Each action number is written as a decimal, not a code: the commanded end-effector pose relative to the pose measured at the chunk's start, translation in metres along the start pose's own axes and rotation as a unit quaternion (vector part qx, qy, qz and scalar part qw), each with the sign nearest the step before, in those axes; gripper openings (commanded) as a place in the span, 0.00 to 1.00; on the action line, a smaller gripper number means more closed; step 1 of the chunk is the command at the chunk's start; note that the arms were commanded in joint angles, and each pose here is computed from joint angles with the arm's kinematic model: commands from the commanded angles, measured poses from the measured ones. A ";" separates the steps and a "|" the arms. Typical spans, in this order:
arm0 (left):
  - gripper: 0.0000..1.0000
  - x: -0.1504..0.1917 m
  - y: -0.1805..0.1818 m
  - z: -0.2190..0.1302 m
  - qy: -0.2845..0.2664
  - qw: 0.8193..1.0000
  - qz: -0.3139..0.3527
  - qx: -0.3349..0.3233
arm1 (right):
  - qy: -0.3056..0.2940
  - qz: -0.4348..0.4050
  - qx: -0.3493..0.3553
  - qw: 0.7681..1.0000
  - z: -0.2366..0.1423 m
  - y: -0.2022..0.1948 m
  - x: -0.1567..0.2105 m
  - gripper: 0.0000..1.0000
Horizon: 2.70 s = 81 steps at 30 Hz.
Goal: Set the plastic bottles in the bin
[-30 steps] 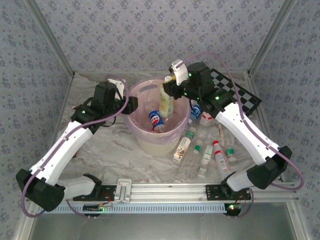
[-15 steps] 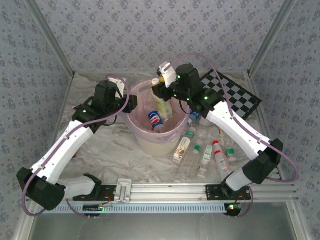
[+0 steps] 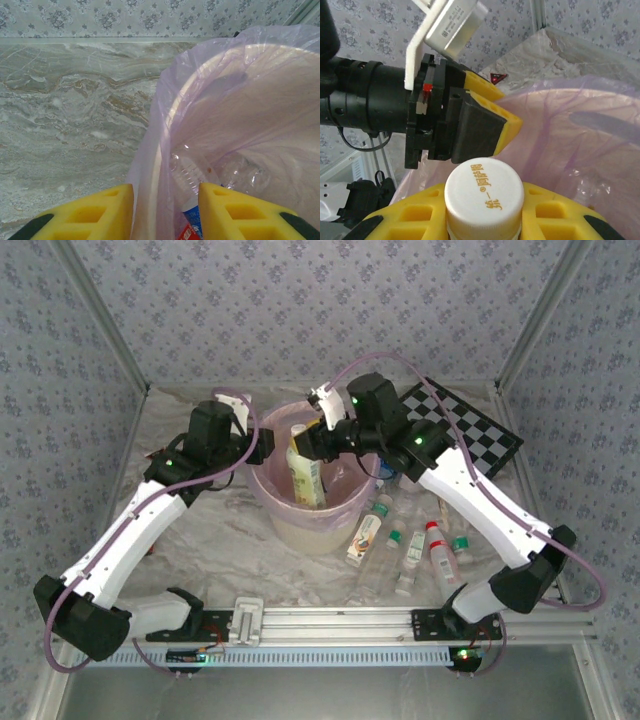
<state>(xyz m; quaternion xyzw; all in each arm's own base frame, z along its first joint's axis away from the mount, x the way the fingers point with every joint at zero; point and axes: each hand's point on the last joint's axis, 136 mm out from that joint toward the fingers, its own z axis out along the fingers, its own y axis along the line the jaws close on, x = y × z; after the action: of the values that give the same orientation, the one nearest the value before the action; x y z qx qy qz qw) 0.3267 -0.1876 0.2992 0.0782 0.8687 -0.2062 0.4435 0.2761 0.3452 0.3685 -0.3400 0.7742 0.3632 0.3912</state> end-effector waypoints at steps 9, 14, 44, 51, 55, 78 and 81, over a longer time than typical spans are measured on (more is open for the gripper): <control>0.38 0.003 0.001 -0.002 0.009 1.000 0.008 -0.010 | 0.157 0.084 0.070 0.982 0.065 -0.057 0.103 0.00; 0.37 0.001 0.001 -0.006 0.007 1.000 0.012 -0.012 | 0.184 0.105 0.100 0.972 0.086 -0.071 0.128 0.07; 0.00 -0.022 0.033 -0.016 0.018 0.993 0.051 -0.105 | 0.023 0.120 0.244 0.962 -0.129 -0.089 0.039 0.96; 0.00 -0.041 0.071 -0.042 0.004 0.988 0.037 -0.149 | 0.053 0.247 0.355 0.900 -0.185 -0.160 0.112 0.93; 0.00 -0.038 0.093 -0.050 0.009 0.986 0.017 -0.167 | 0.104 0.293 0.418 0.854 -0.215 -0.185 0.157 0.85; 0.00 -0.018 0.098 -0.030 0.038 0.993 -0.006 -0.116 | 0.321 0.473 0.401 0.716 -0.176 -0.275 0.352 0.85; 0.00 -0.015 0.095 -0.028 0.041 0.994 -0.008 -0.104 | 0.323 0.475 0.402 0.713 -0.171 -0.284 0.360 0.81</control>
<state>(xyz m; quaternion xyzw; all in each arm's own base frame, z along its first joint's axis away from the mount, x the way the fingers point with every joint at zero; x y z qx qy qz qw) 0.3461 -0.0770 0.3009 0.0201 0.9054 -0.0804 0.4164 0.2738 -0.0242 0.0619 0.1647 0.9860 0.0236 -0.0072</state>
